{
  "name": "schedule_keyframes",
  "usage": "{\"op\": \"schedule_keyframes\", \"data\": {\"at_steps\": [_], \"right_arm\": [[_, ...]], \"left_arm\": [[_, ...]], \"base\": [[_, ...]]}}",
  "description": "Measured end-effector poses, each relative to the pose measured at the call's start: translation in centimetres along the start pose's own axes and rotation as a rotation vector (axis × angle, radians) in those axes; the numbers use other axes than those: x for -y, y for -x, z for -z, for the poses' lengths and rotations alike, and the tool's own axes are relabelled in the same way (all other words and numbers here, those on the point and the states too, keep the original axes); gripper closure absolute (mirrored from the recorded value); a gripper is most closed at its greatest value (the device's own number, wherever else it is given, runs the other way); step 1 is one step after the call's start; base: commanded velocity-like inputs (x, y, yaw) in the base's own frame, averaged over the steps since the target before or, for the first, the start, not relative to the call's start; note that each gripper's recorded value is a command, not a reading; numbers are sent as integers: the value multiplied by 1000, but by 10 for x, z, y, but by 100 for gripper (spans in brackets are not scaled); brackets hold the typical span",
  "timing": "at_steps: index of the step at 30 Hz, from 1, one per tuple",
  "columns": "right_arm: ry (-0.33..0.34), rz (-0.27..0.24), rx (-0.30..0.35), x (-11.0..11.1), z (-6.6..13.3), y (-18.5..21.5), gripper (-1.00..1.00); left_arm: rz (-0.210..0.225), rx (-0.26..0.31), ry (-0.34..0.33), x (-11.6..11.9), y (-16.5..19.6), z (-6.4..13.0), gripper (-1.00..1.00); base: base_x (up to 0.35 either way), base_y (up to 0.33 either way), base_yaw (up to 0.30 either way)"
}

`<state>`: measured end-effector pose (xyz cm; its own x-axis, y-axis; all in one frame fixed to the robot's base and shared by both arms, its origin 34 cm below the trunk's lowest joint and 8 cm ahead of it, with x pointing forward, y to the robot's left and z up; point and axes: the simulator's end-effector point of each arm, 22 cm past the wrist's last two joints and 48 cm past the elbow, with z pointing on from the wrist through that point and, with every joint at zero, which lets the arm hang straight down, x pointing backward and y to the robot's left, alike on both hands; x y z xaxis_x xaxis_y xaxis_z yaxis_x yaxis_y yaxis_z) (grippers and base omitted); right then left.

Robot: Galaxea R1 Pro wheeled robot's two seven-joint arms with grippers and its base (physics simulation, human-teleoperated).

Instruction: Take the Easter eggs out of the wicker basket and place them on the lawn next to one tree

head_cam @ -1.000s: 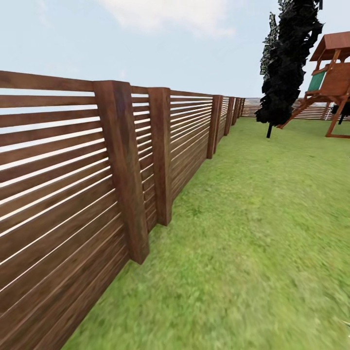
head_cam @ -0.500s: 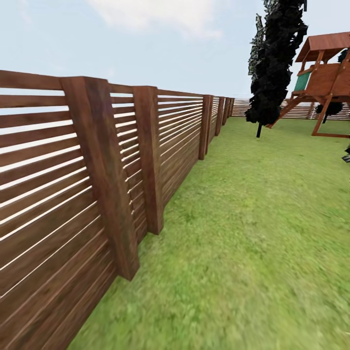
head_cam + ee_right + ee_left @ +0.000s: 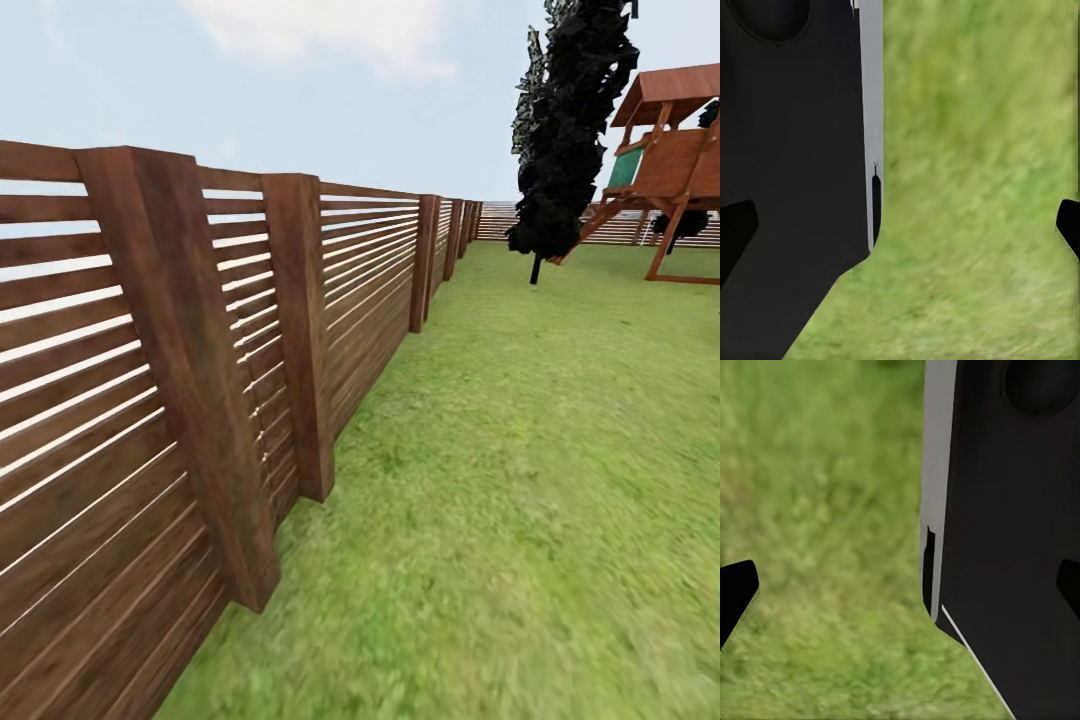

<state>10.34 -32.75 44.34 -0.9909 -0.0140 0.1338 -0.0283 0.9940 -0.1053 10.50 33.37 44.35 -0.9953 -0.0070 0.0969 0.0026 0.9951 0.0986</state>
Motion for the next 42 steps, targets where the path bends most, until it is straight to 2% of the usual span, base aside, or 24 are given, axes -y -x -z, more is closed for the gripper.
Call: {"op": "schedule_keyframes", "data": {"at_steps": [24,42], "right_arm": [[0,7,0,0,0,0,-100],[0,6,-5,0,0,-2,-100]], "left_arm": [[0,0,0,0,0,0,-100],[-1,-6,0,1,-2,0,-100]], "base": [[339,0,-15],[339,0,-249]]}}
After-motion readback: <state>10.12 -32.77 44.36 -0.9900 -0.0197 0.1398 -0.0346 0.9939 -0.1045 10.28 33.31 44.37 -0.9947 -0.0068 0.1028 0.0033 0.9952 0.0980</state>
